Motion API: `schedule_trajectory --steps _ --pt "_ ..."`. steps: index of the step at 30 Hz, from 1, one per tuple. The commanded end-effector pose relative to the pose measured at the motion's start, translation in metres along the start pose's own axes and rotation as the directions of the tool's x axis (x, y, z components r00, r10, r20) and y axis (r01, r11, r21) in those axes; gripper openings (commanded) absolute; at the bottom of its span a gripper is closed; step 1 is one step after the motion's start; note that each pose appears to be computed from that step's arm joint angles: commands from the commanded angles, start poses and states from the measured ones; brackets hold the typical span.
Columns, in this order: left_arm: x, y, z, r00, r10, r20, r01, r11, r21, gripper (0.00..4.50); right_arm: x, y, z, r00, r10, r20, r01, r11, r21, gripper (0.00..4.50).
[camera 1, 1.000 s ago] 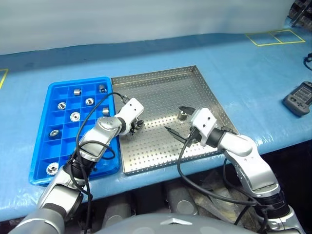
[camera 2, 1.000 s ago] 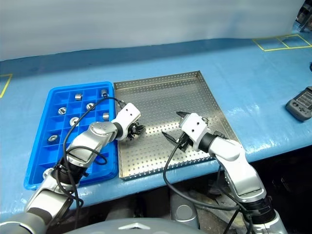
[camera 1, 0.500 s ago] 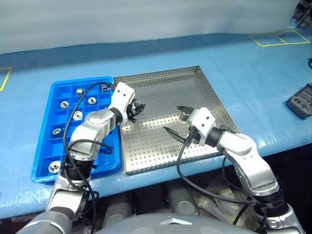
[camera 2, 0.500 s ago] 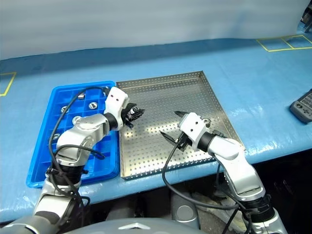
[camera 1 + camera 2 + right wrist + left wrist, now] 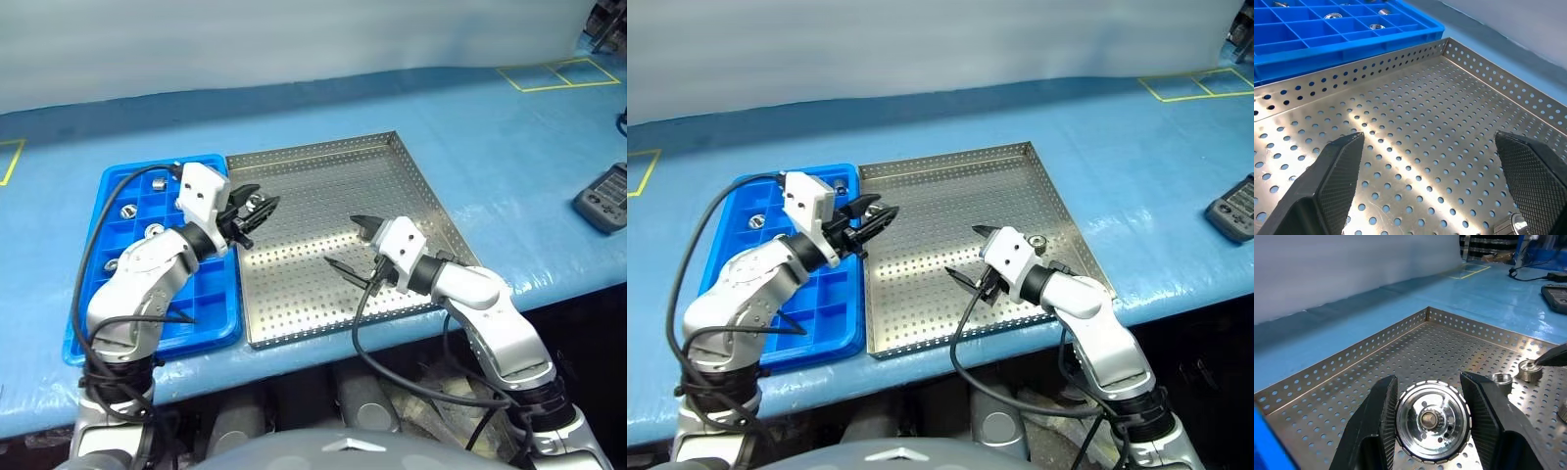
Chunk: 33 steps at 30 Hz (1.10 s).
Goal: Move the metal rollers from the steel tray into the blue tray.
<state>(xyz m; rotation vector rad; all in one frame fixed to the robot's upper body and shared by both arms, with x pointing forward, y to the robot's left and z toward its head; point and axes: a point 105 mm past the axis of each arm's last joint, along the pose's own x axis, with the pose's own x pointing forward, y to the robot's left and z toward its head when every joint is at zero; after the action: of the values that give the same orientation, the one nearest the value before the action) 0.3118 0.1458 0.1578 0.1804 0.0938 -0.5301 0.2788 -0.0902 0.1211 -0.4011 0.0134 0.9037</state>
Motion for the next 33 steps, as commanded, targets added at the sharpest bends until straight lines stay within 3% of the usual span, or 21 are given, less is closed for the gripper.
schedule_trajectory --steps 1,7,16,27,33 --pt "-0.027 0.036 0.003 0.971 0.235 -0.052 -0.226 0.964 0.142 1.79 0.003 0.002 0.013 0.998 0.034 0.053 -0.033 0.999 -0.024 4.5" --pt "-0.055 0.05 -0.018 0.906 0.378 -0.188 -0.335 0.915 0.224 1.79 0.008 0.007 0.014 0.995 0.088 0.055 -0.086 0.996 -0.023 4.5" --pt "-0.091 0.044 -0.052 0.822 0.462 -0.333 -0.419 0.886 0.197 1.79 0.01 0.008 0.014 0.991 0.123 0.05 -0.121 0.992 -0.03 4.5" --pt "-0.087 0.041 -0.073 0.812 0.433 -0.391 -0.409 0.901 0.147 1.79 0.014 0.008 0.017 0.989 0.14 0.057 -0.138 0.99 -0.04 4.5" --pt "-0.085 0.04 -0.07 0.82 0.432 -0.376 -0.41 0.901 0.14 3.75 0.013 0.008 0.016 0.989 0.137 0.055 -0.135 0.99 -0.04 4.5"
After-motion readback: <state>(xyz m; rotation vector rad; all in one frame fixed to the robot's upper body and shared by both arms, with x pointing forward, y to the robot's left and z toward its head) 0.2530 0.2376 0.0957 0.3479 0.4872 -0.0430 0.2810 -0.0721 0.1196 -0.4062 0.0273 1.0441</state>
